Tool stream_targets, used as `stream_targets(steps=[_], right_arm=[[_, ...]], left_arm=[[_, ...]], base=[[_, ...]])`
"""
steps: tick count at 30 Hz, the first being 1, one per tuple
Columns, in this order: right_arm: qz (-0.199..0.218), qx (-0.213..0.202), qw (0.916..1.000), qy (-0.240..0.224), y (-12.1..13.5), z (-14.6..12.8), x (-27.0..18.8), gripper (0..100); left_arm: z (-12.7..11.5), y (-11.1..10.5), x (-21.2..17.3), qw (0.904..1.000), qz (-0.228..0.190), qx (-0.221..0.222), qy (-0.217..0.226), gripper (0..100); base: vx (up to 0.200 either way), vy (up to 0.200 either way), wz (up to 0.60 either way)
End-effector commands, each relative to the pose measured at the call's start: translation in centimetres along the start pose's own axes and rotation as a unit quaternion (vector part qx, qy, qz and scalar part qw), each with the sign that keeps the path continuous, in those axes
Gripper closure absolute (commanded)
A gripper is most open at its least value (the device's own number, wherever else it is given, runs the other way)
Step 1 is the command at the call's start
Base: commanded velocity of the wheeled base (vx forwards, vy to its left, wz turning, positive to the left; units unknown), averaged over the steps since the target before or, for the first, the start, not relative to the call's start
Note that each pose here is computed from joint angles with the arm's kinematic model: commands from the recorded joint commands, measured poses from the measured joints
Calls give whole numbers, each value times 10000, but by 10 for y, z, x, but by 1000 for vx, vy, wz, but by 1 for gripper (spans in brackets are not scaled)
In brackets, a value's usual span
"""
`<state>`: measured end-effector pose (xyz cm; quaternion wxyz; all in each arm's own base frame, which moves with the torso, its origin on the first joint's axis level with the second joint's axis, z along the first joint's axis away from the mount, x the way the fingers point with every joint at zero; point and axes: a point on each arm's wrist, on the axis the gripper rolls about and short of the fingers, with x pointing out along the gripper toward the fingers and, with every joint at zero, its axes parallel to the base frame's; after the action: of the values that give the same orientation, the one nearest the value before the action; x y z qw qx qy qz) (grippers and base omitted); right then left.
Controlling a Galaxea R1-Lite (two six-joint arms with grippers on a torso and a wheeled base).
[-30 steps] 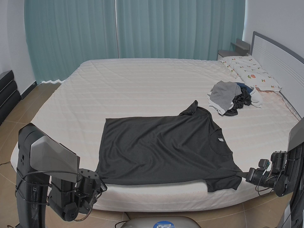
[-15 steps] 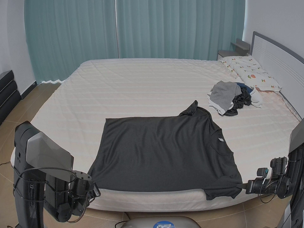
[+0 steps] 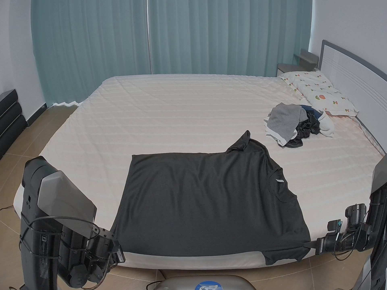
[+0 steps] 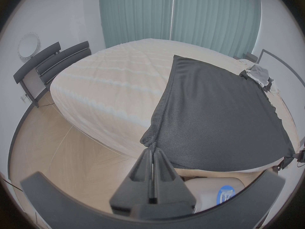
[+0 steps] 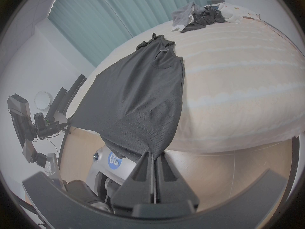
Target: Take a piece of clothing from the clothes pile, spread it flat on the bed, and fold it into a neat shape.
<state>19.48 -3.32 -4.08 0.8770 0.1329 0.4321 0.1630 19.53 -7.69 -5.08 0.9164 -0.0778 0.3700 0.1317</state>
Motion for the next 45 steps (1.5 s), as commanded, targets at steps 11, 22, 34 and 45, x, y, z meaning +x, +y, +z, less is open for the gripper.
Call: stream_targets(steps=[11, 22, 34, 45], right_arm=[[56, -121, 9995, -273, 5, 7, -14, 100], [426, 70, 9900, -1343, 7, 47, -9, 100], [506, 220, 9827, -1769, 9, 64, -15, 100], [456, 387, 9874, -1465, 16, 43, -28, 100]], left_arm=[[13, 2, -12, 9990, -380, -223, -50, 100], [71, -4, -12, 9834, -883, -1096, -1146, 100], [119, -14, -5, 9821, -667, -1383, -1096, 100], [120, -4, -20, 9889, -755, -1182, 501, 100]], base=[[0, 0, 0], [0, 0, 0], [0, 0, 0], [0, 0, 0]])
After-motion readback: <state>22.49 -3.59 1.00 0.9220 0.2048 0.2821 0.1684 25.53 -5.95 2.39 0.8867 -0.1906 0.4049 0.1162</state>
